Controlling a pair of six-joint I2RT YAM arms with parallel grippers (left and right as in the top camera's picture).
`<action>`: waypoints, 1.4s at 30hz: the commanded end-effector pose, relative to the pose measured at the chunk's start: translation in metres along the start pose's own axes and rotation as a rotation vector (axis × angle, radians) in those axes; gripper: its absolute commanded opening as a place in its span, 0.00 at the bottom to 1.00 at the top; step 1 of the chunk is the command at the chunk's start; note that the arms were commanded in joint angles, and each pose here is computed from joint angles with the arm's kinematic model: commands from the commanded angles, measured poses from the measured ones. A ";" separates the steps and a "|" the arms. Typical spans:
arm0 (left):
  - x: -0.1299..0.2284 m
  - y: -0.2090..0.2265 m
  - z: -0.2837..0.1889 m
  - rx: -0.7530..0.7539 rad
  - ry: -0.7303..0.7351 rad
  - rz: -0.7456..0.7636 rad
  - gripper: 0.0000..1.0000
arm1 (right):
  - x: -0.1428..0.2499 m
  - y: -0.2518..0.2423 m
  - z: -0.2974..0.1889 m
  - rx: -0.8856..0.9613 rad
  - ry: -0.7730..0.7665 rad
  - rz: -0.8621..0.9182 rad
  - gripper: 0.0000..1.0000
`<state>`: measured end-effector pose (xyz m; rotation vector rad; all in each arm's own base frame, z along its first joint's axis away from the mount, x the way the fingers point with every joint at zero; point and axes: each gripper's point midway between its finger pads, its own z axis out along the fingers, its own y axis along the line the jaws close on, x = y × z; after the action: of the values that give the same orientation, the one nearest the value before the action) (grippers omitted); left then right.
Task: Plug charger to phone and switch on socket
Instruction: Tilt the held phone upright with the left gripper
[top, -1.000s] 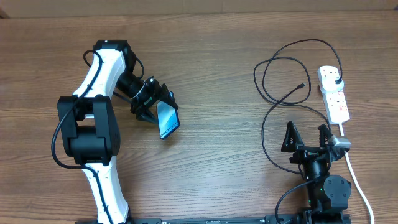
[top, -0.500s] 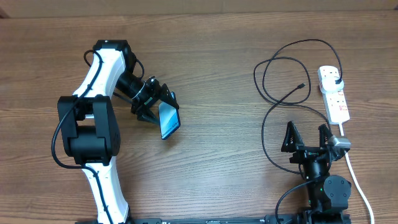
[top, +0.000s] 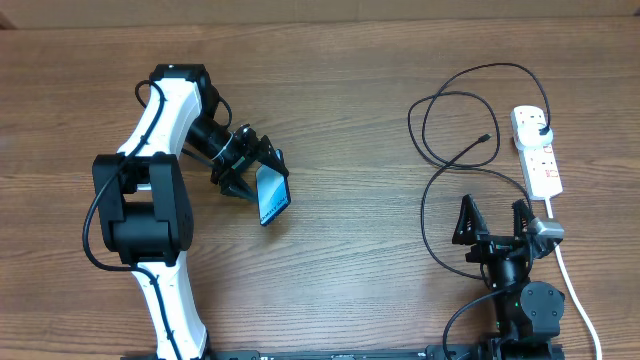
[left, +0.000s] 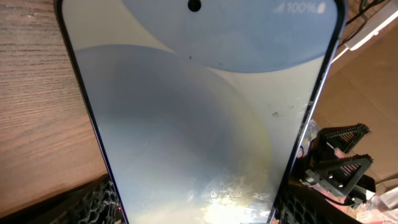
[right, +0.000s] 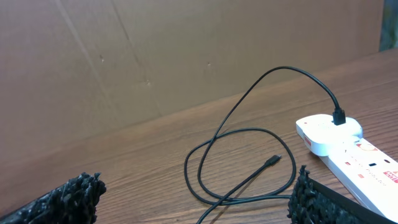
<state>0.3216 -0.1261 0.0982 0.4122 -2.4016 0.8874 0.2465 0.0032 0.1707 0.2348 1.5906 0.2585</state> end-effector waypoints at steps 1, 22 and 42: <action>0.002 -0.015 -0.007 0.060 -0.007 0.041 0.66 | 0.003 0.003 0.000 -0.019 0.000 -0.008 1.00; 0.002 -0.015 -0.007 0.060 -0.007 0.040 0.66 | 0.003 0.003 0.000 -0.018 0.000 -0.008 1.00; -0.003 -0.016 -0.007 0.067 -0.025 0.065 0.66 | 0.003 0.003 0.000 -0.019 0.000 -0.008 1.00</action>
<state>0.3249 -0.1285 0.0989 0.4038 -2.4070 0.9193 0.2465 0.0030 0.1707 0.2354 1.5905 0.2579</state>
